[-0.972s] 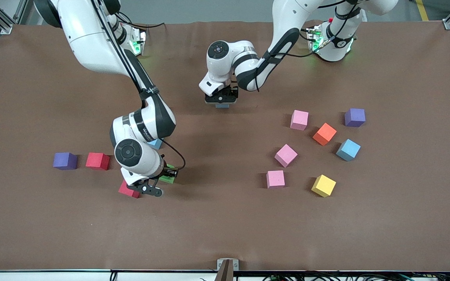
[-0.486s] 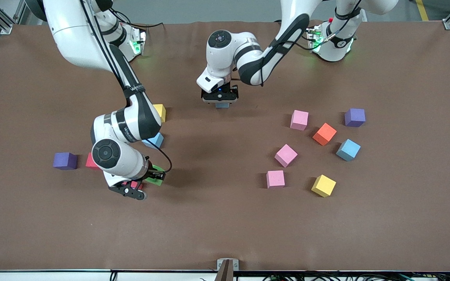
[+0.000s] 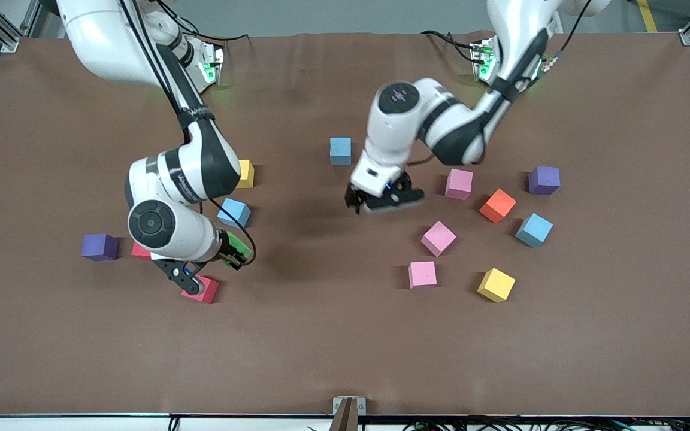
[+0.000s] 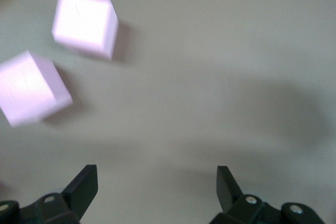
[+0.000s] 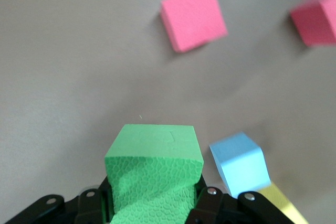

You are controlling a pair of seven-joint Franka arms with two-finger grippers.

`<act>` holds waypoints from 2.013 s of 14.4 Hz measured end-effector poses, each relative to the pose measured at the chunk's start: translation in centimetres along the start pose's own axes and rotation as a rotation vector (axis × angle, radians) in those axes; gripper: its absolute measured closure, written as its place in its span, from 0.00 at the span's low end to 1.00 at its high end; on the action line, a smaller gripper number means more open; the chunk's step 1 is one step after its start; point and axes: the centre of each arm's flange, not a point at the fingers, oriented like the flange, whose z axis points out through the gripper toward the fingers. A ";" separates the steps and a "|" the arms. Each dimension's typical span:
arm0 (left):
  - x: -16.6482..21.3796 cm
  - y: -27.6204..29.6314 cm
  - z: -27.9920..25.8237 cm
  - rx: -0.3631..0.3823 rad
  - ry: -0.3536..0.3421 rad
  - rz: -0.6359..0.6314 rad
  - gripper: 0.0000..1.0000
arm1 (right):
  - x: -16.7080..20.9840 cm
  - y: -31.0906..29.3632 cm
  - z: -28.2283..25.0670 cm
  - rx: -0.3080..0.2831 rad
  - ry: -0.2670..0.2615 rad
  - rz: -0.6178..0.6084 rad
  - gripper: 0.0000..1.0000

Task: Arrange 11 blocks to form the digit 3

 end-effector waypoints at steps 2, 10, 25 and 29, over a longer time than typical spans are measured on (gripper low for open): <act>4.5 -1.6 1.2 0.005 -0.004 -0.004 0.00 | -1.1 0.9 -1.4 -0.027 -0.020 0.065 0.45; 12.8 -4.4 7.4 0.019 -0.027 0.097 0.01 | -9.4 4.2 2.8 0.026 -0.007 0.410 0.45; 14.4 -7.1 12.7 0.070 -0.070 0.227 0.10 | -25.3 6.0 14.7 0.049 -0.061 0.701 0.45; 14.0 -7.2 13.8 0.074 -0.085 0.249 0.18 | -28.8 6.3 15.9 0.058 -0.053 0.708 0.45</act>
